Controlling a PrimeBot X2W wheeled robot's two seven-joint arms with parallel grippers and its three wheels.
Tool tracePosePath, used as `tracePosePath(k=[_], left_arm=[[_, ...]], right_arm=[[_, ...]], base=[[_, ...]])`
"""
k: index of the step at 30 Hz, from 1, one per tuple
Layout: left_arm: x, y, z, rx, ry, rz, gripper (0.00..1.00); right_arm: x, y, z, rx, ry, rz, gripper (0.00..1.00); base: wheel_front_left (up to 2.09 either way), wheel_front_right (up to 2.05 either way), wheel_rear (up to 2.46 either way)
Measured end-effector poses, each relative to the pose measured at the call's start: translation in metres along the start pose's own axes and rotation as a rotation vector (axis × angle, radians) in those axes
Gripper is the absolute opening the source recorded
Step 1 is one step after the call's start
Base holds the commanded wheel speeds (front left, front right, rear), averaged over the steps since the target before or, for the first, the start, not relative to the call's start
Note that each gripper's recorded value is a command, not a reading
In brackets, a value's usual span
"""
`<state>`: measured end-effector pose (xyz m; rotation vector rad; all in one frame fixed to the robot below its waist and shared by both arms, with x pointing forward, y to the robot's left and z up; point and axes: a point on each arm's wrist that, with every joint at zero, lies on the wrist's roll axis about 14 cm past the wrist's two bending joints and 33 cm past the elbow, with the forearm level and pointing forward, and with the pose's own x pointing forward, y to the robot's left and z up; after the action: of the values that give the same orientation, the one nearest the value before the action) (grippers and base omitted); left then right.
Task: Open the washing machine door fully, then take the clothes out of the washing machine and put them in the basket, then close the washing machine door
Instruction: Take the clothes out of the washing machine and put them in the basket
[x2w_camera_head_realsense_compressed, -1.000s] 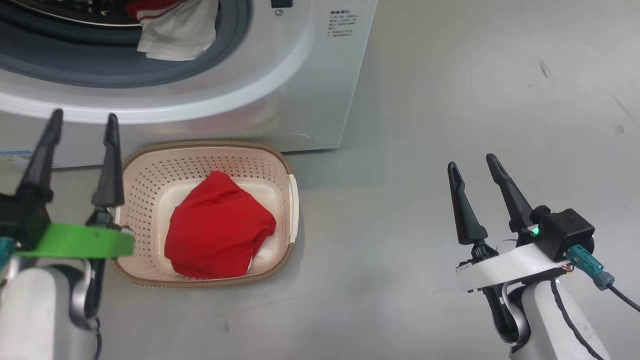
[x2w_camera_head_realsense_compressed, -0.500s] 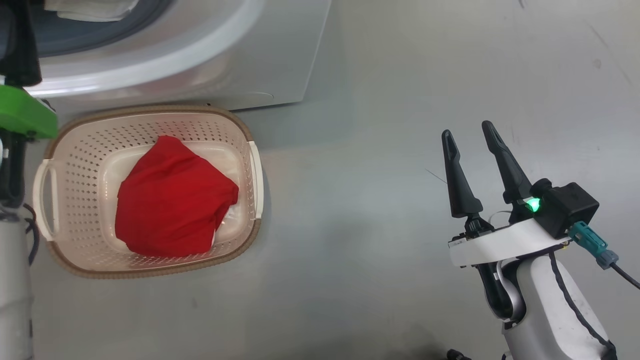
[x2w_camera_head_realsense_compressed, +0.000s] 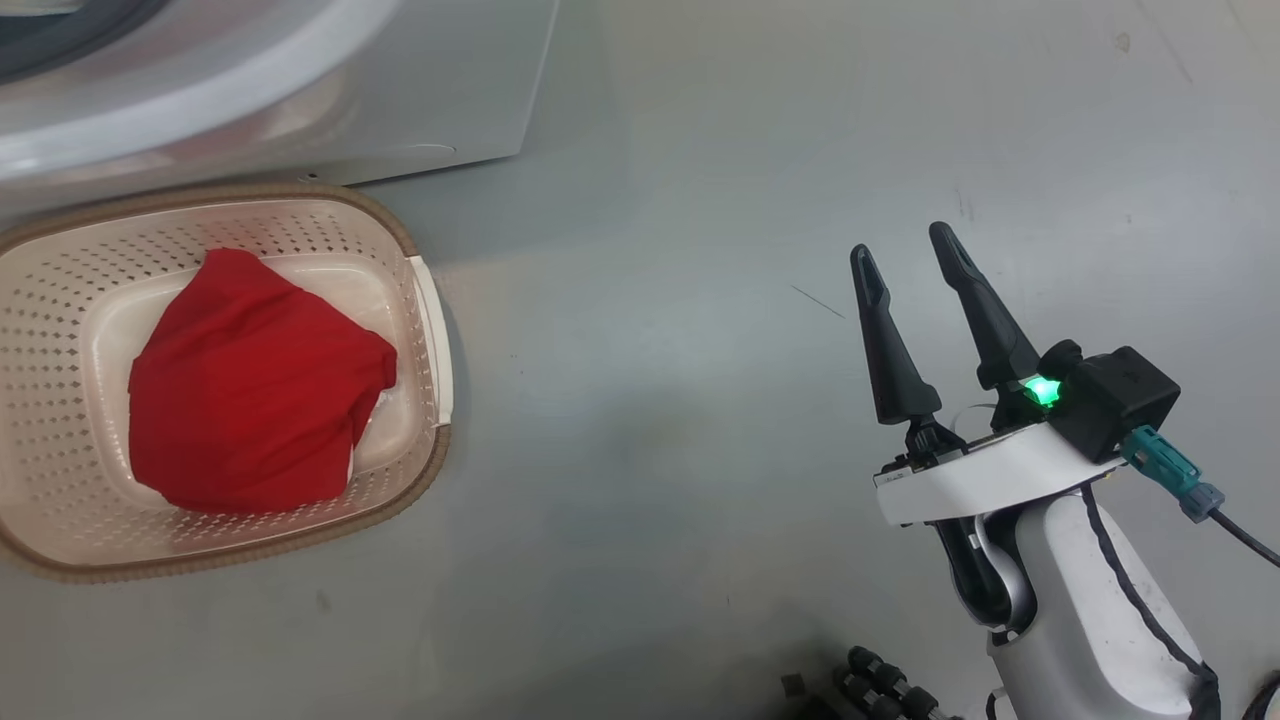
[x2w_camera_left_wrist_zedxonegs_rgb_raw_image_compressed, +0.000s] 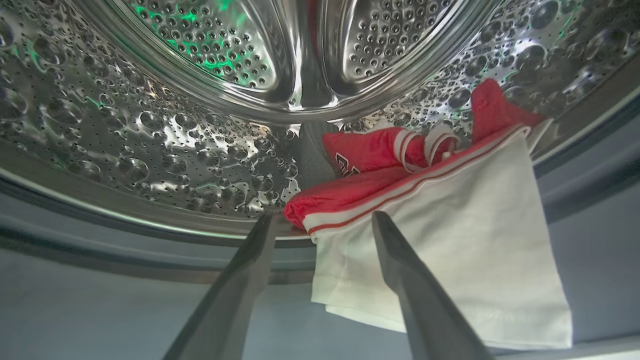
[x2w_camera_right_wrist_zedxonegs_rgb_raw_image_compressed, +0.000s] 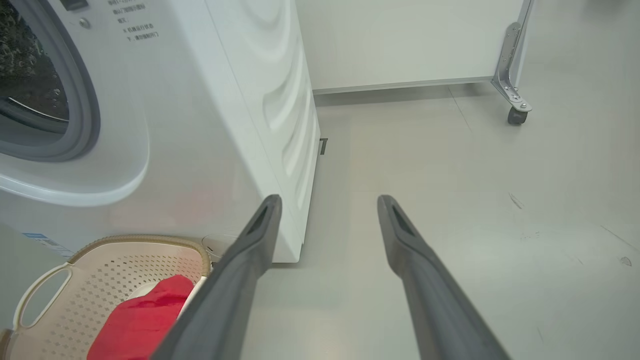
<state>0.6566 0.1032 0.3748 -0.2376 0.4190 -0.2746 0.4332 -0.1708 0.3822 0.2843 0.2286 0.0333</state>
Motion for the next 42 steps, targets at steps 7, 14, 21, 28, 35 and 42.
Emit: tracePosePath(k=[7, 14, 21, 28, 35, 42], left_arm=[[0.021, 0.011, -0.027, -0.003, 0.117, 0.027, 1.0], [0.041, 0.008, -0.045, -0.033, 0.203, 0.024, 1.0], [0.052, 0.015, -0.056, -0.039, 0.241, 0.043, 1.0], [0.059, 0.014, -0.055, 0.023, 0.254, 0.041, 1.0], [0.065, 0.003, -0.054, 0.081, 0.255, 0.014, 1.0], [0.066, -0.007, -0.049, 0.067, 0.225, -0.005, 1.0]], right_arm=[[0.0, -0.011, -0.001, -0.015, 0.007, -0.032, 1.0], [-0.001, -0.02, -0.006, -0.018, 0.021, -0.062, 1.0], [0.003, -0.024, -0.007, -0.018, 0.021, -0.071, 1.0], [0.005, -0.025, -0.006, -0.023, 0.017, -0.081, 1.0], [0.008, -0.023, -0.006, -0.023, 0.013, -0.072, 1.0], [0.01, -0.022, 0.001, -0.021, -0.006, -0.071, 1.0]], base=[[0.0, 0.0, 0.0], [0.0, 0.0, 0.0], [0.0, 0.0, 0.0], [0.0, 0.0, 0.0], [0.0, 0.0, 0.0], [0.0, 0.0, 0.0]])
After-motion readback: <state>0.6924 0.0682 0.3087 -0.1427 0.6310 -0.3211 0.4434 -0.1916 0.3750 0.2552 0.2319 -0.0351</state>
